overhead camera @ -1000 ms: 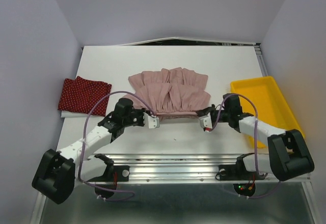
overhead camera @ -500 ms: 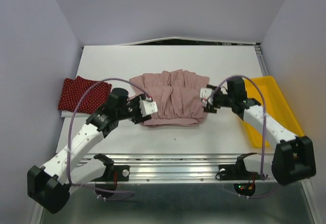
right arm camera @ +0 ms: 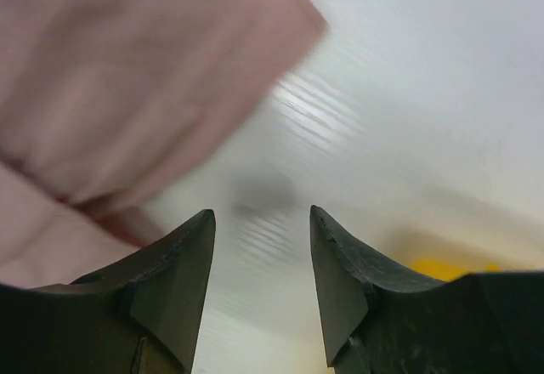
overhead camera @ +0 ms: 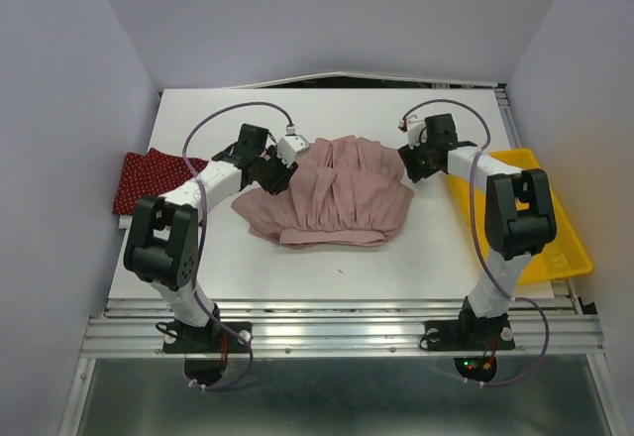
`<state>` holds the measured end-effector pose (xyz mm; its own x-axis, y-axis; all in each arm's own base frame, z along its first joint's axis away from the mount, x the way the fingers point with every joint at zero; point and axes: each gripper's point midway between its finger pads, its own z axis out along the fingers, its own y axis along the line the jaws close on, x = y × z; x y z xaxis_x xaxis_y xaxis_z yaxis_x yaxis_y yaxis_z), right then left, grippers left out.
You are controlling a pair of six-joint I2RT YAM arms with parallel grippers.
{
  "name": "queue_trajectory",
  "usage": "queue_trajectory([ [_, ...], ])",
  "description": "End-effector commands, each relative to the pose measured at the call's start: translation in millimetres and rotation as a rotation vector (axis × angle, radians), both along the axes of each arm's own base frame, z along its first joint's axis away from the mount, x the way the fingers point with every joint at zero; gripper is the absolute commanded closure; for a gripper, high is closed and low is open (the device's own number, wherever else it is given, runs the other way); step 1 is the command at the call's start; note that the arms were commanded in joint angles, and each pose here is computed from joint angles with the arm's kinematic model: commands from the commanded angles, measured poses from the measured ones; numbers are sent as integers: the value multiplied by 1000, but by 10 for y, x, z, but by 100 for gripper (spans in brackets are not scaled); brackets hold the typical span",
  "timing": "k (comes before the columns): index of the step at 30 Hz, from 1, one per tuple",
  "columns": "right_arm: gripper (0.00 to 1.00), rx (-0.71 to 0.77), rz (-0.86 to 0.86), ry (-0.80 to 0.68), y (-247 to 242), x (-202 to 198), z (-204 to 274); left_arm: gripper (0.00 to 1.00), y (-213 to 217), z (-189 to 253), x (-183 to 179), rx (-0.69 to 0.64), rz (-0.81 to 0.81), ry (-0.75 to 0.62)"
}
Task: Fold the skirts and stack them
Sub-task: Flatten the skirt out
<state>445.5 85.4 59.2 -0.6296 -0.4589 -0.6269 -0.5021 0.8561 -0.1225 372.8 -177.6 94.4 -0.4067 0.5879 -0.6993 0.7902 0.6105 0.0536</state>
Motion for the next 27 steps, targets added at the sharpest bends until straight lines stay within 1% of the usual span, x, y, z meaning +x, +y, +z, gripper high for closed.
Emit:
queue_trajectory([
  [1, 46, -115, -249, 2, -701, 193, 23, 60, 119, -141, 145, 100, -21, -20],
  [2, 46, -131, -267, 1, -835, 226, 24, 60, 150, -239, 112, 121, -34, -2],
  [5, 45, -170, -279, -3, -946, 287, 2, 63, 221, -450, 1, 167, -60, 36],
  [6, 45, -173, -278, 1, -949, 305, -22, 64, 264, -540, -96, 187, -72, 53],
  [7, 44, -165, -277, -24, -937, 393, 63, 65, 310, -656, -235, 199, -83, 87],
  [9, 42, -141, -262, -48, -887, 510, 143, 67, 319, -689, -402, 206, -113, 100],
  [10, 41, -130, -260, -36, -864, 531, 133, 68, 323, -713, -491, 211, -125, 107],
  [11, 39, -112, -256, -42, -833, 575, 202, 68, 320, -733, -588, 213, -138, 115],
  [12, 36, -77, -238, -73, -726, 690, 375, 70, 263, -756, -795, 207, -170, 131],
  [14, 34, -16, -192, -53, -504, 653, 521, 71, 158, -752, -1024, 199, -213, 144],
  [15, 32, 33, -137, -59, -269, 665, 678, 71, 103, -743, -1189, 187, -237, 151],
  [17, 32, 75, -82, 13, -38, 452, 765, 71, -185, -718, -1505, 150, -319, 177],
  [18, 32, 116, -46, 49, 119, 357, 801, 72, -248, -703, -1592, 162, -358, 167],
  [19, 32, 124, -22, 106, 252, 191, 804, 72, -447, -625, -1685, 157, -409, 115],
  [21, 33, 141, 7, 168, 367, -14, 782, 71, -640, -494, -1744, 126, -431, 99],
  [23, 33, 139, 10, 243, 356, -212, 695, 66, -819, -350, -1812, 74, -473, 103],
  [24, 34, 135, 8, 274, 345, -281, 648, 64, -955, -176, -1798, 16, -494, 96],
  [25, 34, 128, 10, 313, 336, -346, 558, 60, -1003, -67, -1791, -5, -506, 81],
  [26, 34, 117, 15, 361, 320, -441, 462, 59, -1069, 98, -1738, -35, -511, 48],
  [27, 34, 110, 11, 377, 309, -457, 395, 57, -1090, 252, -1695, -56, -507, 2],
])
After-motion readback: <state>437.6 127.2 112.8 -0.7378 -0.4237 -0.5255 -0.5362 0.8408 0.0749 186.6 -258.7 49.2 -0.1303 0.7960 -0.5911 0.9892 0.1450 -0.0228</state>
